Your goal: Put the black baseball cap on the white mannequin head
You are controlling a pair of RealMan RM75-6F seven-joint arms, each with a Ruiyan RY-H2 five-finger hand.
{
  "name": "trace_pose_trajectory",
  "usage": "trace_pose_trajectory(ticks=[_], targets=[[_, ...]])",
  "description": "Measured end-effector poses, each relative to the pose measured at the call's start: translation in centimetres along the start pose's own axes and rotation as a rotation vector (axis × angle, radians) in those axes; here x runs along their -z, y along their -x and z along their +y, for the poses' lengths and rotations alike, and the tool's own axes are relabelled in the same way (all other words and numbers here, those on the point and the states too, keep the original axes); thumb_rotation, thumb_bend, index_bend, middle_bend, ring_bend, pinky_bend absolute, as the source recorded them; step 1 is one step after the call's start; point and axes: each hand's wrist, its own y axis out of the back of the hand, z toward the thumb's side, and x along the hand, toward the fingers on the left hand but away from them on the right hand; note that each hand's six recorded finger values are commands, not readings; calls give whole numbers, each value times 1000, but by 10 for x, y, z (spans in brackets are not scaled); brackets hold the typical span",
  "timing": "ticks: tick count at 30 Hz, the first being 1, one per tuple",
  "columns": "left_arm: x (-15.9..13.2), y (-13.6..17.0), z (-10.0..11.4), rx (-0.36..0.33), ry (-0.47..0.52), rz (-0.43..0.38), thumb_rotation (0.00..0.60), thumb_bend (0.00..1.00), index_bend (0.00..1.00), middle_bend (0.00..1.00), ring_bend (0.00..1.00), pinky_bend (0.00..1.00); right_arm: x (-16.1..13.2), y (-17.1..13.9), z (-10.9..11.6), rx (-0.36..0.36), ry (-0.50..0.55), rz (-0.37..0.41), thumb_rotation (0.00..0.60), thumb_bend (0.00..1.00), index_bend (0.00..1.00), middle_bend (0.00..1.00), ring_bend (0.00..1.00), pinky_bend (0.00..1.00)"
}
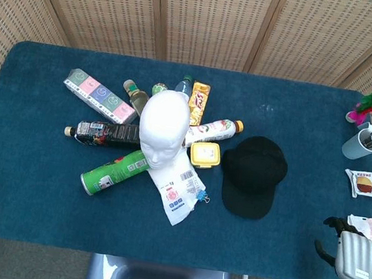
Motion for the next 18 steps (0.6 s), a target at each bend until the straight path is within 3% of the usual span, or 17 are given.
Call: trace_pose_trajectory(ticks=[18], targets=[[0,0,11,-21,-12,-1,600,339,664,522,386,314,3,-3,4,18,37,2,600,252,411,440,513,560]])
